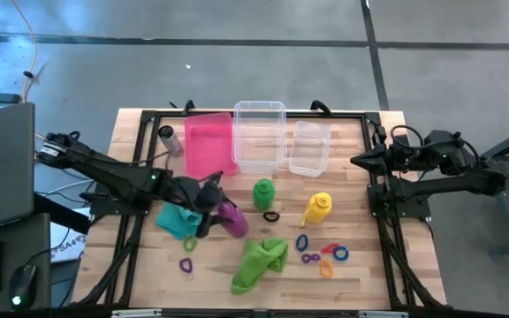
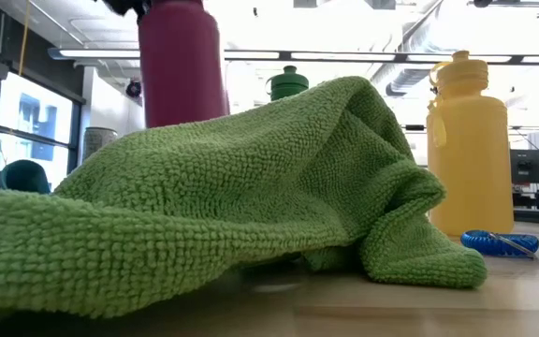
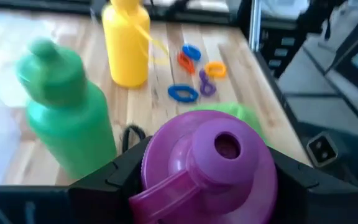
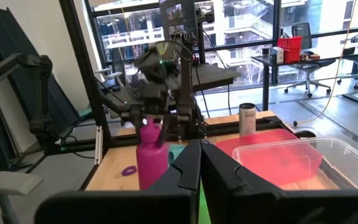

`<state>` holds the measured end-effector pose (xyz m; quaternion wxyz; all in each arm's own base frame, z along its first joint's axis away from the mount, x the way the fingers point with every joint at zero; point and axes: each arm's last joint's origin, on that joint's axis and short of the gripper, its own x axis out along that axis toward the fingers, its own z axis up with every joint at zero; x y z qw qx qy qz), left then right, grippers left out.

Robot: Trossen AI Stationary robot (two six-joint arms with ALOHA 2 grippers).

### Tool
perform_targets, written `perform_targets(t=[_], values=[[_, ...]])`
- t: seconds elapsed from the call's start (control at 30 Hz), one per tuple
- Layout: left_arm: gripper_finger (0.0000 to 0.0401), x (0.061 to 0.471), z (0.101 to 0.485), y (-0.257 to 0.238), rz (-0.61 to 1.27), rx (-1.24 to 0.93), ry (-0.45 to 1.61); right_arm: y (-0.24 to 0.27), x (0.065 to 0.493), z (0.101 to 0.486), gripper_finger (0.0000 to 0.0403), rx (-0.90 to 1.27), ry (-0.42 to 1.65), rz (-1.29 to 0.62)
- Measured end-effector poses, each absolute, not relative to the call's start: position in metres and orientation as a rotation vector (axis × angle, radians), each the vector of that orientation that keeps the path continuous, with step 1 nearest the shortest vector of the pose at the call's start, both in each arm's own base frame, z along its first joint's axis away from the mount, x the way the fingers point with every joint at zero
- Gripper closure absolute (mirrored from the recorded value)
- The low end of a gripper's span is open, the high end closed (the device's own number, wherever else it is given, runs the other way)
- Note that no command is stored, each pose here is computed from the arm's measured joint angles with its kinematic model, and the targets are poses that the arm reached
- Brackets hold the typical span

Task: Pick & Place Sports Items
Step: Put the purple water bottle into the left transparent bin

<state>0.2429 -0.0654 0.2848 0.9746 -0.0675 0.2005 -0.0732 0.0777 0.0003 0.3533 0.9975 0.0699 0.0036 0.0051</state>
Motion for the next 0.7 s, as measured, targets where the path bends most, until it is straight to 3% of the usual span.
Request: perform_targets(t=[0.4,0.7], values=[[0.0194,0.188,0.347,-0.024,-0.027,-0.138,0.091,0.000,0.078,0.353,0.0403,0.139,0.008,0.010],[0.0194,0.185,0.383,0.015,0.203,0.045,-0.020,0.000,0.078,0.353,0.0403,0.136,0.007,0.010]])
